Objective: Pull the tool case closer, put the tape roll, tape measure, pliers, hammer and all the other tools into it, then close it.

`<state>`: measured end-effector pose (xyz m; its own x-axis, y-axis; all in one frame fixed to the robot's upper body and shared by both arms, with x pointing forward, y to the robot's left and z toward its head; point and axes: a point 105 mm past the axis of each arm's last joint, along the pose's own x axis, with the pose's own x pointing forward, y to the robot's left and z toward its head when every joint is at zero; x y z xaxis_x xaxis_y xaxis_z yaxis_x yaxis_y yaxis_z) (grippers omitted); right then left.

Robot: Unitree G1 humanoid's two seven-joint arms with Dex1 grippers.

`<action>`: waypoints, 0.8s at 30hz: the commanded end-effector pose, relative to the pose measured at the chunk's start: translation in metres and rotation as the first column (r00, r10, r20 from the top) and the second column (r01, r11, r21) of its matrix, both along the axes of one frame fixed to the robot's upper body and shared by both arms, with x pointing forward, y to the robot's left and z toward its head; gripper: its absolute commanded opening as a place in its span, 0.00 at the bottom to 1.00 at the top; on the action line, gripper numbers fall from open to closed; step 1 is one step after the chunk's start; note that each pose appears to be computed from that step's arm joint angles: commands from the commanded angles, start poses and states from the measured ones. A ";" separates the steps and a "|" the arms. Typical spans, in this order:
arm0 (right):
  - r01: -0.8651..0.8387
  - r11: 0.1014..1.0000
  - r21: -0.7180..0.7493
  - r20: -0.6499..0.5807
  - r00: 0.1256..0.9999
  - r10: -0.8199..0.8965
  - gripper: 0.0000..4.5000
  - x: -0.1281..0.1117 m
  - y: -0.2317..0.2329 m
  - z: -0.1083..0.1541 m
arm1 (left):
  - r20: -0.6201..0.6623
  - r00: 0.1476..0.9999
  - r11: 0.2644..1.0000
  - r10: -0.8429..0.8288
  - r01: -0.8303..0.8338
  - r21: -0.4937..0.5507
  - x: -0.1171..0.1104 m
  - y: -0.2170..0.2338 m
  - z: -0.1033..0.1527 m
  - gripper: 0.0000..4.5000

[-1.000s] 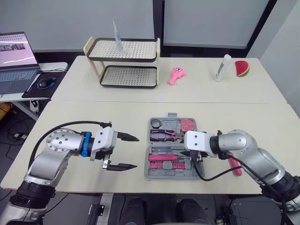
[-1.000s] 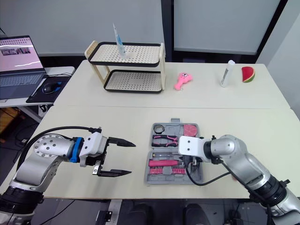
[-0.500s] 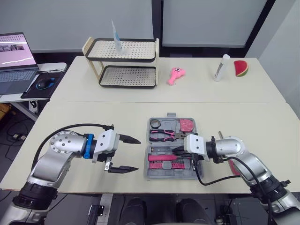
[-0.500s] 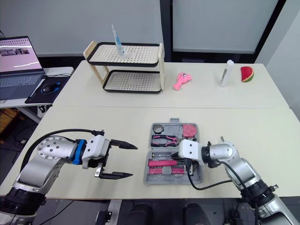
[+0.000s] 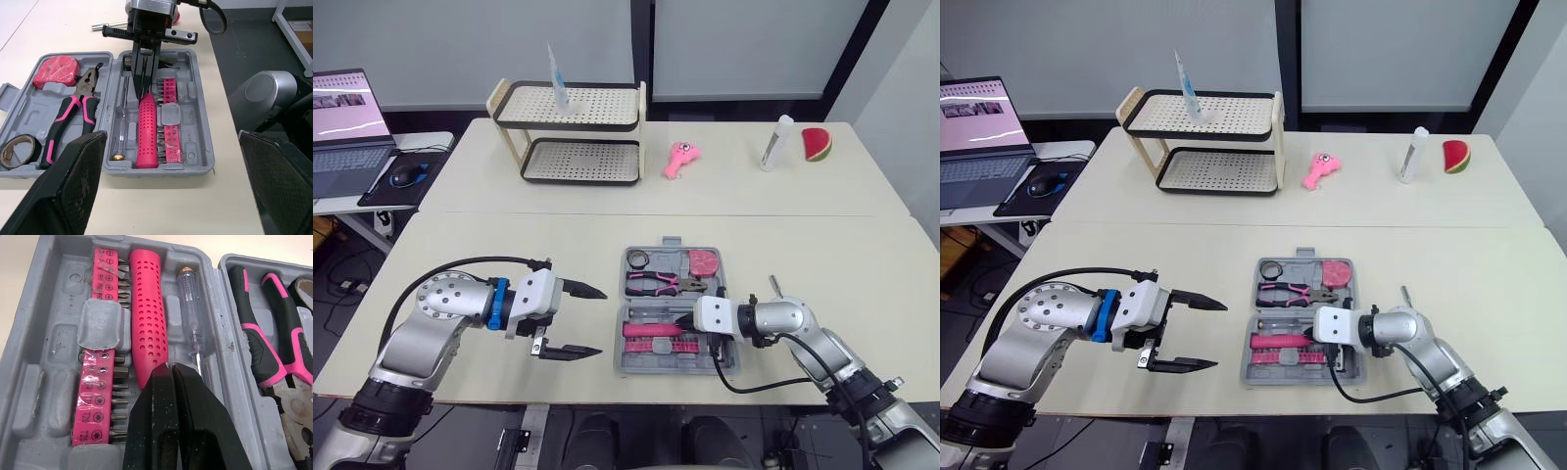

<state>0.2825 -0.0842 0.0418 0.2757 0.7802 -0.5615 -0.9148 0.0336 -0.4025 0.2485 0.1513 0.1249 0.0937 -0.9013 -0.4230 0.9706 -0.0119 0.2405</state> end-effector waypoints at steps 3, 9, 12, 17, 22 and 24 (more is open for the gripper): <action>0.011 0.999 0.037 -0.030 0.999 -0.010 0.00 -0.004 0.002 -0.003 | 0.033 0.999 1.000 -0.002 0.002 0.004 0.000 0.000 0.007 1.00; 0.046 0.959 0.280 0.028 0.998 -0.056 0.05 0.004 0.000 0.066 | 0.011 0.992 0.987 0.123 -0.122 -0.106 0.012 0.011 0.030 1.00; 0.096 0.954 0.283 0.043 0.993 -0.113 0.16 0.004 -0.035 0.095 | -0.006 0.978 0.974 0.208 -0.208 -0.088 0.017 0.033 0.036 1.00; 0.259 0.943 0.208 0.047 0.961 -0.274 0.34 0.001 -0.109 0.128 | -0.001 0.929 0.928 0.370 -0.370 -0.053 0.025 0.079 0.040 1.00; 0.522 0.842 0.132 0.054 0.845 -0.532 0.53 -0.007 -0.207 0.133 | 0.009 0.835 0.834 0.551 -0.550 -0.048 0.030 0.125 0.034 1.00; 0.598 0.791 0.127 0.057 0.792 -0.608 0.60 -0.011 -0.237 0.132 | 0.009 0.803 0.803 0.595 -0.595 -0.039 0.030 0.139 0.028 1.00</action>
<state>0.2732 -0.3027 0.1595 0.7063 0.5265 -0.4732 -0.7045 0.5886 -0.3966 0.2779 0.2782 0.1444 0.5810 -0.7142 -0.3902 0.8104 0.5520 0.1964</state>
